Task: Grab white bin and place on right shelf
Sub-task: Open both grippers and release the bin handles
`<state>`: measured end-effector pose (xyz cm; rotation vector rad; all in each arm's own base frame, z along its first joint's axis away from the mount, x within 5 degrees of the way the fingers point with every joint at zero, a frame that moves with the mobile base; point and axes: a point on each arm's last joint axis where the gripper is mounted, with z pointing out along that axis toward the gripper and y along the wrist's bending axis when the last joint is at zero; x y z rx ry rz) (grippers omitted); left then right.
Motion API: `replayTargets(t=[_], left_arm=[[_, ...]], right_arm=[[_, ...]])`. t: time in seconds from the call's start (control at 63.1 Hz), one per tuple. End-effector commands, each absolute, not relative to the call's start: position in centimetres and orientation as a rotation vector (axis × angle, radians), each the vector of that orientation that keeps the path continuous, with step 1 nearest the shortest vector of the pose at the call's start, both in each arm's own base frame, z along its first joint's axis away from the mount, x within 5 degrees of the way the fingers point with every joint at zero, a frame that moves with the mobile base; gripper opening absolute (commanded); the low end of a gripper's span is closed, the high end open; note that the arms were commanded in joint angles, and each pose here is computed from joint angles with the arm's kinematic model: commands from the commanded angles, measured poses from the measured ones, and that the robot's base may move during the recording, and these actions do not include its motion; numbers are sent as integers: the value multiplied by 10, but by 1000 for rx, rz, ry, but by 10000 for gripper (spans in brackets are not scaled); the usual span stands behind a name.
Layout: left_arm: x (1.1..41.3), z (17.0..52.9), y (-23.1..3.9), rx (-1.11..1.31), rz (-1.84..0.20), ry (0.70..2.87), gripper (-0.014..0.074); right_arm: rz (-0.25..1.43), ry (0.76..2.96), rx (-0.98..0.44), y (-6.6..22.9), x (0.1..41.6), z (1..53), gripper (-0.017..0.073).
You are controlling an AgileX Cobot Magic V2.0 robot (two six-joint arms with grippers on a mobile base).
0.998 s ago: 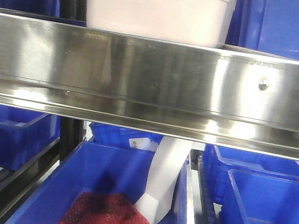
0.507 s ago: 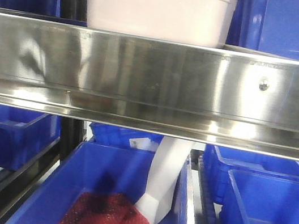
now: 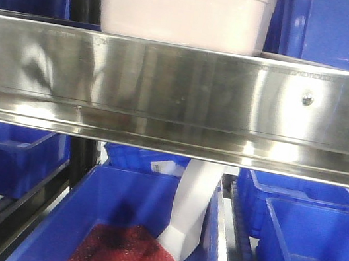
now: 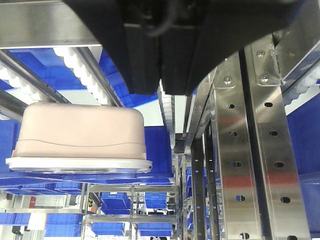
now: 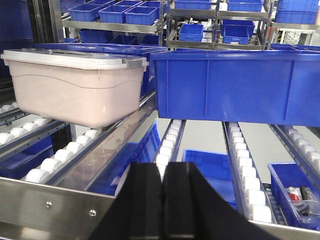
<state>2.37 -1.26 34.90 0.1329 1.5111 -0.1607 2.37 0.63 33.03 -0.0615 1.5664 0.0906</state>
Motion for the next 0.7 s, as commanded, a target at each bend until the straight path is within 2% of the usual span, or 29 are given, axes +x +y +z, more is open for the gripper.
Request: replayTargets(t=[0.0,0.111,0.206,0.539,0.618,0.681], left_arm=[[23,363,-11,110,-170,1419,-118],[24,361,-11,108,-169,1424,-118],[30,345,-9,99,-132,1432,-118],[51,227,-4,53,-65,1434,-118],[56,206,-2,32,-52,1415,-118],[56,202,-4,42,-61,1482,-118]], right_arm=[[79,1463,-55,5,23,346,68],[79,1463,-55,5,23,346,68],[79,1463,-55,5,23,346,68],[79,1463,-55,5,23,346,68],[79,1463,-55,5,23,346,68],[79,1465,-56,5,23,345,68]])
